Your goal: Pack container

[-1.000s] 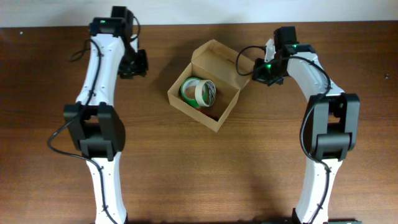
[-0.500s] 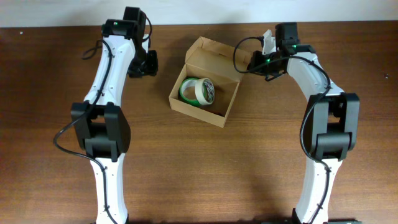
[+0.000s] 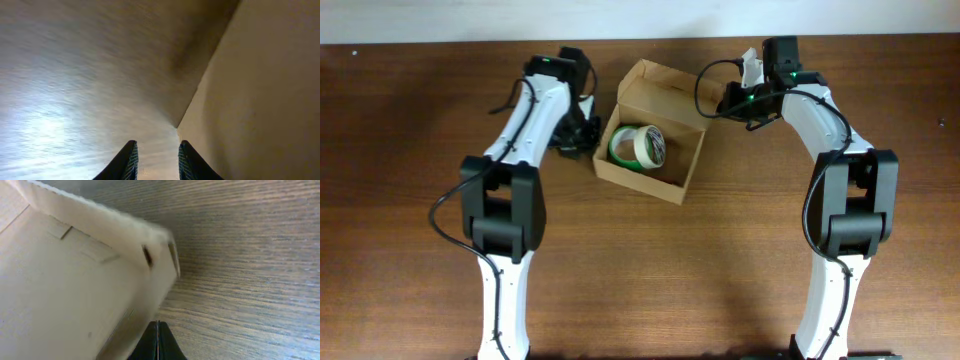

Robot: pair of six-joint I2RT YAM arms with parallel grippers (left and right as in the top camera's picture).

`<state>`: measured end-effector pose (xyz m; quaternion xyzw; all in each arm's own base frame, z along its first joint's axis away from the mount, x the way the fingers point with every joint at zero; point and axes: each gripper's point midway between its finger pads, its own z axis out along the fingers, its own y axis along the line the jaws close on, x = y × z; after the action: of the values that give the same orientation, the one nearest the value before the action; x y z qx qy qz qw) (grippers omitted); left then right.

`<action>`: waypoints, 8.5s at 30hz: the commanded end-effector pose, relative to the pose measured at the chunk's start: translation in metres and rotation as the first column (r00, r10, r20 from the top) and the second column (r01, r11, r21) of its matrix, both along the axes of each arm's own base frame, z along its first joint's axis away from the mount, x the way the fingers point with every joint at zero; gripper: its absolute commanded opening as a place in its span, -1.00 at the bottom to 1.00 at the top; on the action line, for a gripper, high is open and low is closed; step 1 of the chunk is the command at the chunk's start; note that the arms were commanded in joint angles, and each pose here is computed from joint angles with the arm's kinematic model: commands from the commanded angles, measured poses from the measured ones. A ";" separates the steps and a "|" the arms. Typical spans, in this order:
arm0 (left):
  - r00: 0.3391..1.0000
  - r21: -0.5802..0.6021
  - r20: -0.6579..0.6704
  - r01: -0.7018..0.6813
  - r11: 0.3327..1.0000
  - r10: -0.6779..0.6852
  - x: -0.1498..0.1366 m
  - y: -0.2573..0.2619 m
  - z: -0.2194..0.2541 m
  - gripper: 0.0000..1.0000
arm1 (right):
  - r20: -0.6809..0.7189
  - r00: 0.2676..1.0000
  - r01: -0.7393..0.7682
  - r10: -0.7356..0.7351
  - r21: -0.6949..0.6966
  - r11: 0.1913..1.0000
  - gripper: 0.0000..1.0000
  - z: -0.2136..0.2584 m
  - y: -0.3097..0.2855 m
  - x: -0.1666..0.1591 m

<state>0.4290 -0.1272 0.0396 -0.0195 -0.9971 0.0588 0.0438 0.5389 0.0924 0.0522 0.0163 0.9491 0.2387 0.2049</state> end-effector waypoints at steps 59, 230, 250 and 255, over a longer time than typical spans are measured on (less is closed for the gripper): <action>0.913 -0.501 0.084 -0.309 0.809 0.400 0.092 0.012 0.030 -0.77 | -0.093 0.987 0.147 -0.134 0.160 0.976 -0.93 0.008 -0.049 -0.002; 0.981 0.015 0.189 0.038 0.999 -0.040 0.019 -0.088 0.091 -0.97 | -0.358 0.932 -0.145 0.057 -0.224 0.964 -0.92 0.077 0.017 -0.141; 0.997 0.132 0.046 0.053 0.990 -0.060 -0.002 -0.073 0.045 -0.97 | -0.380 0.923 -0.150 0.054 -0.226 0.963 -0.92 0.030 0.016 -0.144; 0.998 0.131 0.050 0.039 0.991 -0.046 0.000 -0.069 0.047 -0.97 | -0.350 0.935 -0.139 0.053 -0.224 0.965 -0.92 0.039 0.017 -0.136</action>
<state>0.4314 -0.2087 0.1007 -0.0392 -0.9990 0.0202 0.0024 0.4019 0.1120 0.0981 -0.0134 0.9907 0.1326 0.0276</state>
